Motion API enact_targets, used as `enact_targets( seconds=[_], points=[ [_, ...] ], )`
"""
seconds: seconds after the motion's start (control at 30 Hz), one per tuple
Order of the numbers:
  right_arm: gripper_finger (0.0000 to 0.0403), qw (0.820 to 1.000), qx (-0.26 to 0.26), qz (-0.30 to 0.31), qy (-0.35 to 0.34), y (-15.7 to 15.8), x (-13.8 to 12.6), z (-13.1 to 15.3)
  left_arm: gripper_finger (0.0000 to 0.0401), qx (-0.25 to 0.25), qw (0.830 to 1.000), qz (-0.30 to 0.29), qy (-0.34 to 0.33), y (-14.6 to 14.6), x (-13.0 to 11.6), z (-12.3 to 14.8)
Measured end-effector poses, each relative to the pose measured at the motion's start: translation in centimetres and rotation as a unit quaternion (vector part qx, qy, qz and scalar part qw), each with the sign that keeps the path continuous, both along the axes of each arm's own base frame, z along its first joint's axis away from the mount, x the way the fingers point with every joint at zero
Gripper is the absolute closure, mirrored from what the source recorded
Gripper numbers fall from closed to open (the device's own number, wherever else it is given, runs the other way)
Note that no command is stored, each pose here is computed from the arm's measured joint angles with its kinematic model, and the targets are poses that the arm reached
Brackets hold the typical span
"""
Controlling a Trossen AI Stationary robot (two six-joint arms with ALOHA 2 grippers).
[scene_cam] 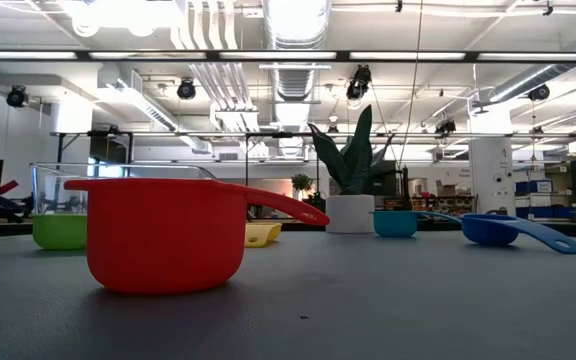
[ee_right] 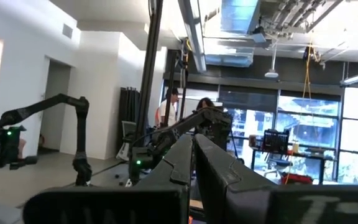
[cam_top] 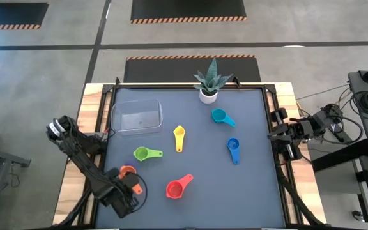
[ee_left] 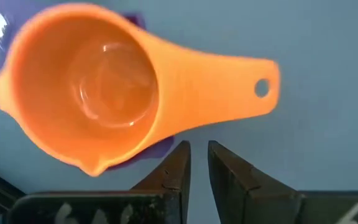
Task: Nest measuring cups in basket
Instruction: Stack the orange measuring cup on top of the violet measuring cup
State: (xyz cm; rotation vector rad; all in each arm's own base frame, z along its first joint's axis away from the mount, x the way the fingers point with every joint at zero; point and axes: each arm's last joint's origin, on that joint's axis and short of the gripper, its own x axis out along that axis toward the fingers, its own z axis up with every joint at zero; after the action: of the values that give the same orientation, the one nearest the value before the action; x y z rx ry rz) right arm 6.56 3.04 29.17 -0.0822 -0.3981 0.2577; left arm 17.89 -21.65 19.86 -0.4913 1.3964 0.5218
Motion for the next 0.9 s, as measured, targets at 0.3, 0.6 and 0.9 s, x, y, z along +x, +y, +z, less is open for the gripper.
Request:
enact_targets(
  seconds=[0.3, 0.6, 0.9],
  points=[
    [0.0394, 0.992, 0.027, -0.082, 0.088, 1.0, 2.8, -0.3, 0.0364, 0.098, 0.985, -0.086, -0.110, -0.3, 1.6, 4.7],
    [0.0394, 0.973, 0.001, -0.108, 0.202, 4.0, 9.7, 0.7, 0.0364, 0.222, 0.958, -0.117, -0.142, 3.1, 0.9, 7.4],
    [0.0394, 0.949, -0.013, -0.157, 0.273, 4.8, 17.2, 0.2, 0.0364, 0.235, 0.957, -0.114, -0.127, 7.7, -2.0, 5.1]
  ],
)
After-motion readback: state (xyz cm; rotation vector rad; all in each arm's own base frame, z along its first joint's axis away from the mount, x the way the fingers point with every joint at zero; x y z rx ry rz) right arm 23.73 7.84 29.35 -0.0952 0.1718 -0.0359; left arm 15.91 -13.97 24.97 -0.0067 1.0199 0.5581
